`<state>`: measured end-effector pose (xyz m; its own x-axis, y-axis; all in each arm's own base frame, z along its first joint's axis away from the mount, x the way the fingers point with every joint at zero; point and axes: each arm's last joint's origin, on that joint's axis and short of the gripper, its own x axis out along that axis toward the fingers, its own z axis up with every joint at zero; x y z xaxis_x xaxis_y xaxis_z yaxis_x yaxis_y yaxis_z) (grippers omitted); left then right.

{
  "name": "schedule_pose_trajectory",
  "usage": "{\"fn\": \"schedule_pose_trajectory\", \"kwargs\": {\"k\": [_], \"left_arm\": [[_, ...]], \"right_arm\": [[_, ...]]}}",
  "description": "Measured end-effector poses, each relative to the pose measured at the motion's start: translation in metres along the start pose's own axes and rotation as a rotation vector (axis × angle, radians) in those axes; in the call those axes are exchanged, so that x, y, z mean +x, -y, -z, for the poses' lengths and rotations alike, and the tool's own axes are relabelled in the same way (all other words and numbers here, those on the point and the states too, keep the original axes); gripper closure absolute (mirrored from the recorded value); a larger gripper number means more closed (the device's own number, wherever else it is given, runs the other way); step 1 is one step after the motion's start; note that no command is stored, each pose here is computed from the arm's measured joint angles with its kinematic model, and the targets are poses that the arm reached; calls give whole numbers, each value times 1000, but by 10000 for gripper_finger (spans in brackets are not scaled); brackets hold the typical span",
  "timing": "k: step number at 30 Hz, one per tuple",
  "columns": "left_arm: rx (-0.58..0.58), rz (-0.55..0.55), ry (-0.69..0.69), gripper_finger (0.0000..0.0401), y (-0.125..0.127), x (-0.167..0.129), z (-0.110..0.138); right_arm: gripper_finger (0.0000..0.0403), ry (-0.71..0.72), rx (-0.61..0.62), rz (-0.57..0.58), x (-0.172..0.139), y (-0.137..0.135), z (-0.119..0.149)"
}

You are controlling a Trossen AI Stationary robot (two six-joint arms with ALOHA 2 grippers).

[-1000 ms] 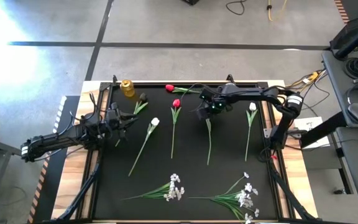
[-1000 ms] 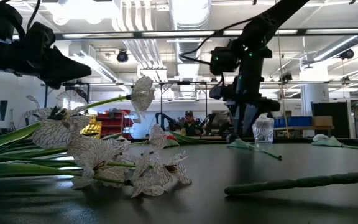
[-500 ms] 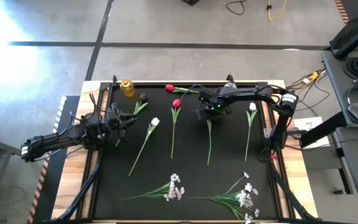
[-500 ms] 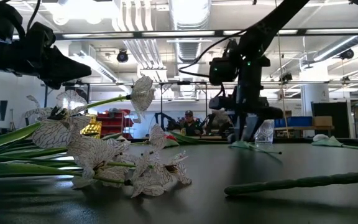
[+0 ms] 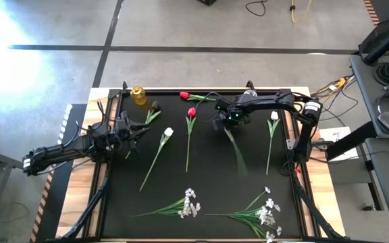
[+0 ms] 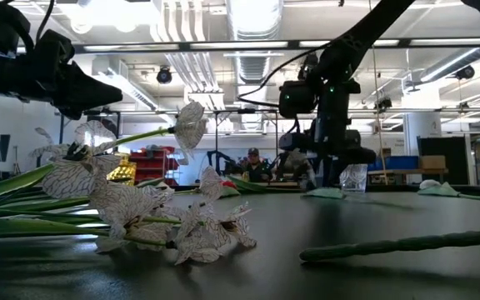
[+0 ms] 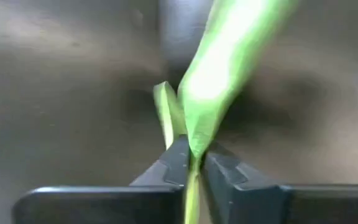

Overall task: Sort flowers into vase by color
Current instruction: Put the right black tulip into the transparent vase

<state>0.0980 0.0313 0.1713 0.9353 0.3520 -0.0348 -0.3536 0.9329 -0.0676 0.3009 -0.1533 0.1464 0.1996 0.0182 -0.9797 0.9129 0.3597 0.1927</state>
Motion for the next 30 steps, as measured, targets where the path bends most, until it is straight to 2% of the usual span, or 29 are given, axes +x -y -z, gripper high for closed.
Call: {"fn": "schedule_pose_trajectory", "kwargs": {"k": [4,8,11,15,19,22,25,30], "left_arm": [[0,0,0,326,0,0,0],[0,0,0,326,0,0,0],[0,1,0,326,0,0,0],[0,1,0,326,0,0,0],[0,3,-1,326,0,0,0],[0,4,0,326,0,0,0],[0,3,-1,326,0,0,0],[0,3,-1,326,0,0,0]], "right_arm": [[388,40,-11,-34,-17,-1,1],[389,136,-31,-87,-51,-2,4],[389,289,-55,-91,-87,0,7],[390,582,-79,-83,-140,6,13],[390,924,-69,-16,-190,17,21],[390,1110,-63,58,-219,29,23],[390,1206,-86,139,-236,42,22],[390,1261,-128,261,-245,58,11]]}}
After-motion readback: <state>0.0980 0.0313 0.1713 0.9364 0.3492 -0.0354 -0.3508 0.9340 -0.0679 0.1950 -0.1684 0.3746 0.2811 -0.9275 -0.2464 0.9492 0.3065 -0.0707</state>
